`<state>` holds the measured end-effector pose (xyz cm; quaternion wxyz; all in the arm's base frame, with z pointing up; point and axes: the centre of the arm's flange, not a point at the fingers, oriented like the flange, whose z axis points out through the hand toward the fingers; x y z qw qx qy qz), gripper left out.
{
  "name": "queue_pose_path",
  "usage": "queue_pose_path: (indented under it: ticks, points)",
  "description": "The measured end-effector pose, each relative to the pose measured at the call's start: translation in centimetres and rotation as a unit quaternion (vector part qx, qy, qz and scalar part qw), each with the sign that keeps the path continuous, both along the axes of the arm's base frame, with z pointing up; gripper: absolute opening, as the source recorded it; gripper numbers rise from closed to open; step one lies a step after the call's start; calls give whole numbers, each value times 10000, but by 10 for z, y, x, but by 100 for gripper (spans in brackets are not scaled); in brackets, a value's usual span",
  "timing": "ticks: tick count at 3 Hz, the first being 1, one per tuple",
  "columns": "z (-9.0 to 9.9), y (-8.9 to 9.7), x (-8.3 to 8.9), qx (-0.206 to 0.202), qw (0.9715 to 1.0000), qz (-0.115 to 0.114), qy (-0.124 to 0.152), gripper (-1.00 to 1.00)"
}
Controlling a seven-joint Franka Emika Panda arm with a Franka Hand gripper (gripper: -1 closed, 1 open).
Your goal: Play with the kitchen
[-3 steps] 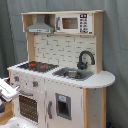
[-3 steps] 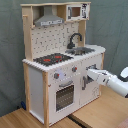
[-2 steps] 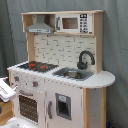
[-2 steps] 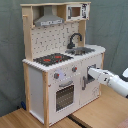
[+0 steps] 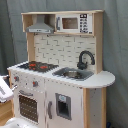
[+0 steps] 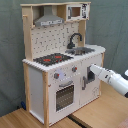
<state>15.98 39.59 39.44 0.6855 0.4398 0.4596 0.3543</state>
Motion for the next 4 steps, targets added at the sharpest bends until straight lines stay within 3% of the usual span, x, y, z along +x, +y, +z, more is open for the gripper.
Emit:
queue_pose_path:
  ticks: [1,2,4]
  points:
    - [4,-2,14,579,9978,-336,26,100]
    - [-6,-5,31,1065,9931,-487,-30,100]
    - [-40,-2,54,1737,9832,-512,-210,100]
